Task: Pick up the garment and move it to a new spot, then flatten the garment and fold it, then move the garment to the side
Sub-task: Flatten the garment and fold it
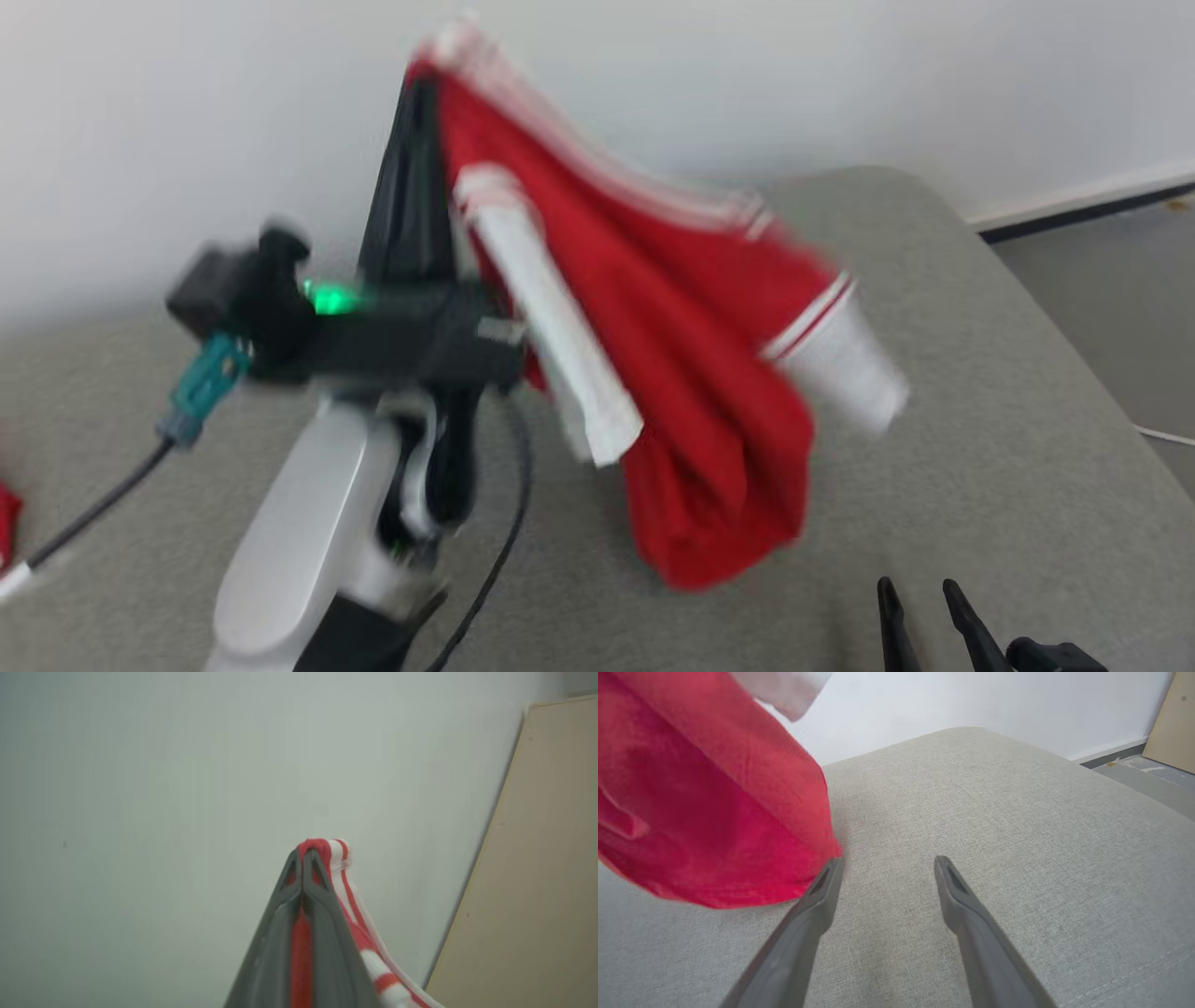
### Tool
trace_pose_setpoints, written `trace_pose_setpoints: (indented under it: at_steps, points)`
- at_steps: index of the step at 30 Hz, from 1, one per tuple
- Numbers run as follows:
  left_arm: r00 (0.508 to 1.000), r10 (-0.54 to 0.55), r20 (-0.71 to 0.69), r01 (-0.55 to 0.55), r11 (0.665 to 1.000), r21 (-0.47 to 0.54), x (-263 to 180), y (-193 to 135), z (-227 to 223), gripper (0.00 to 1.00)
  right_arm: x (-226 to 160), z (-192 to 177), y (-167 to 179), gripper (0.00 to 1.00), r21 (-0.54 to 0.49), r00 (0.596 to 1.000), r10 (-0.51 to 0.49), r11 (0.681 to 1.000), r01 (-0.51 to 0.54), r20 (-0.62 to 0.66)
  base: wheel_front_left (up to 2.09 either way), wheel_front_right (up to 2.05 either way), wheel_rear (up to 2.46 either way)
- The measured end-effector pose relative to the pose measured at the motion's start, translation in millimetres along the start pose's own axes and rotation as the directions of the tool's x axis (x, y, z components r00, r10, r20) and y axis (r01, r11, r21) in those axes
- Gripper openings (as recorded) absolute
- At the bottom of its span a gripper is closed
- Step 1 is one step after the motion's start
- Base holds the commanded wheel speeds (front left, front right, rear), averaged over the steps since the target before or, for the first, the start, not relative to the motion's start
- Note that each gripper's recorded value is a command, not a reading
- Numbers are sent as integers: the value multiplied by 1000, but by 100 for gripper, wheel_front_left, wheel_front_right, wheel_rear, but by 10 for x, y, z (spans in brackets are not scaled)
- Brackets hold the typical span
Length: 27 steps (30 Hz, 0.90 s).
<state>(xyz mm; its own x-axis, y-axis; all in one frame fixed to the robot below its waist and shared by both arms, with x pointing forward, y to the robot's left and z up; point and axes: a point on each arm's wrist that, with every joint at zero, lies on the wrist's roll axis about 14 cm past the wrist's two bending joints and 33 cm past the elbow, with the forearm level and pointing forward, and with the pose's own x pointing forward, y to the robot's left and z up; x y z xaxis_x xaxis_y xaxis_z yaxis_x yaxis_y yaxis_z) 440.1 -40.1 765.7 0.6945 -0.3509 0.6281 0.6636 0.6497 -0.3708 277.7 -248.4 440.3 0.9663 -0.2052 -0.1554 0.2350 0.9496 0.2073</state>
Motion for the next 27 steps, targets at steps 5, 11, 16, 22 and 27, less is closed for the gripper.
trace_pose_setpoints:
  at_steps: [5,11,16,22,27]
  points:
    - [880,407,-245,-363,908,208,-1198,1372,-577,0,140,-31,284,100,-10,995,93,996,-93,-23,0,0,0]
    - [652,655,-381,-539,754,375,-2353,2107,-808,100,263,-89,590,100,-19,981,187,982,-189,-54,0,0,0]
    - [594,718,-364,-584,695,419,-2621,2299,-684,100,306,-91,731,100,-23,972,230,973,-232,-57,0,0,0]
    - [676,523,-520,-418,852,314,-2438,1707,-1119,100,276,-97,733,100,-20,971,233,972,-234,-57,0,0,0]
    - [639,432,-636,-327,902,284,-2470,1377,-1490,100,252,-78,695,100,-14,974,220,975,-221,-49,0,0,0]
